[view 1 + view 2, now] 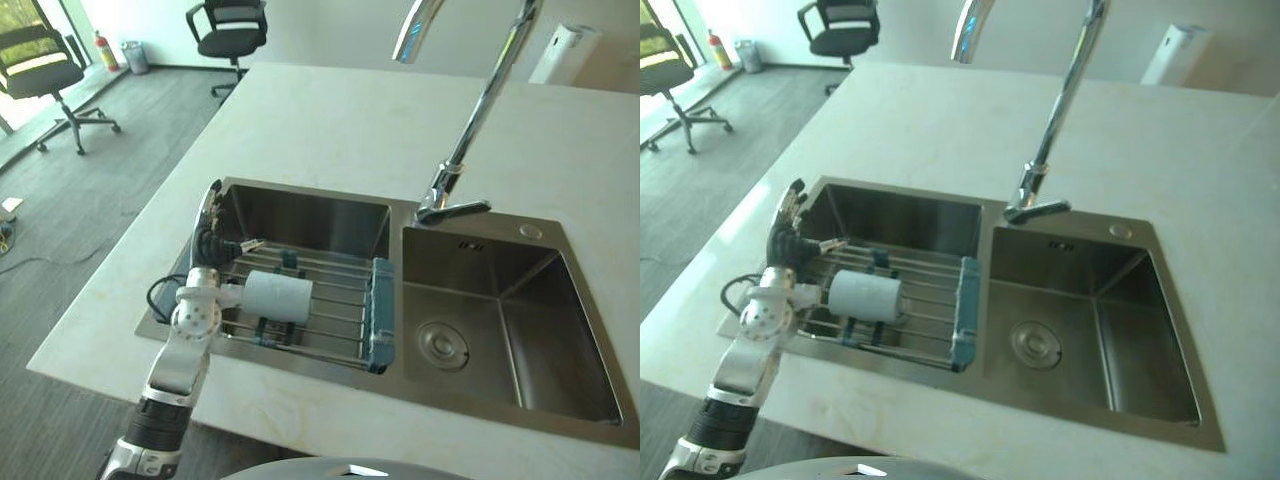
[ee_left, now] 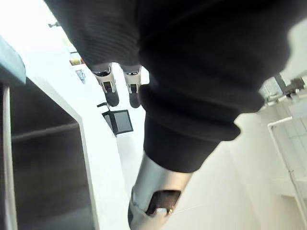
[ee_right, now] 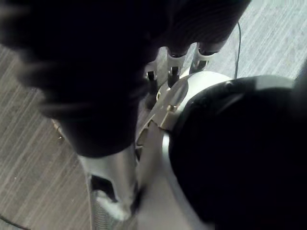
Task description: Walk over to the sink, pick up the cup, carry it to the dishwasher, place the cup inside the dishwasher, then close the dishwasher door
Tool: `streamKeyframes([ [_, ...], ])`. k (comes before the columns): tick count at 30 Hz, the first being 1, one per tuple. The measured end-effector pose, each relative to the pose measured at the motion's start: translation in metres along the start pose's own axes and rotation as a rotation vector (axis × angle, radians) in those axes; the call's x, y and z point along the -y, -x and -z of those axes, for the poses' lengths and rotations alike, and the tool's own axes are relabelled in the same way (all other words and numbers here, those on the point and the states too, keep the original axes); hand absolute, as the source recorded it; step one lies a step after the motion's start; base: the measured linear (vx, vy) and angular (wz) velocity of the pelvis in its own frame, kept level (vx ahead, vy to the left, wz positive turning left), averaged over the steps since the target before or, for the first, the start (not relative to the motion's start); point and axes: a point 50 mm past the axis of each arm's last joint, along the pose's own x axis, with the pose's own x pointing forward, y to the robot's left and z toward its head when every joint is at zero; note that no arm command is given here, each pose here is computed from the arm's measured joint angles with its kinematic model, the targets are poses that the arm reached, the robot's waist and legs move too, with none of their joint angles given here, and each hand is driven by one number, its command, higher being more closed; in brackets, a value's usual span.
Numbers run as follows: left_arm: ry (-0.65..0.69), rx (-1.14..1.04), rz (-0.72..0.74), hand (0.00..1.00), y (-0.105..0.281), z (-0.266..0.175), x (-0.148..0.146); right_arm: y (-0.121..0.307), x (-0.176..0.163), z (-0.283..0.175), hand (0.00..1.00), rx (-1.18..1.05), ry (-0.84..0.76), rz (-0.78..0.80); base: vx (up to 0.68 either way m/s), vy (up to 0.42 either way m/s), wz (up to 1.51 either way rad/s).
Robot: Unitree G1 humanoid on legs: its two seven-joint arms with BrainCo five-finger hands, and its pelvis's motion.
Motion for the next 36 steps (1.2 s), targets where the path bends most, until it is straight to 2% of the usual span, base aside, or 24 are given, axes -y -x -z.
streamKeyframes([
  [6, -0.128, 0.103, 0.019, 0.0, 0.007, -0.003, -0.015, -0.002, -0.004, 0.002, 0.0, -0.013, 0.053, 0.002, 0.08, -0.041, 0.09],
  [13, -0.153, 0.246, 0.126, 0.0, 0.013, -0.023, -0.011, -0.002, -0.004, -0.002, 0.0, -0.021, 0.096, 0.006, -0.06, -0.043, -0.02],
  [19, -0.026, 0.332, 0.286, 0.0, 0.021, -0.043, -0.005, -0.001, -0.005, -0.01, 0.0, -0.004, 0.142, -0.004, -0.04, -0.052, 0.1],
  [21, -0.026, 0.337, 0.326, 0.0, 0.025, -0.043, -0.005, -0.001, -0.005, -0.009, 0.0, 0.001, 0.143, -0.009, 0.05, -0.052, 0.06],
  [28, -0.172, 0.238, 0.546, 0.0, 0.041, -0.024, -0.014, -0.002, 0.0, 0.0, 0.0, -0.025, 0.144, 0.006, 0.02, -0.046, 0.06],
  [36, -0.246, 0.201, 0.682, 0.0, 0.052, -0.016, -0.014, -0.001, -0.006, -0.015, 0.0, -0.006, 0.161, -0.013, -0.09, -0.022, -0.01],
])
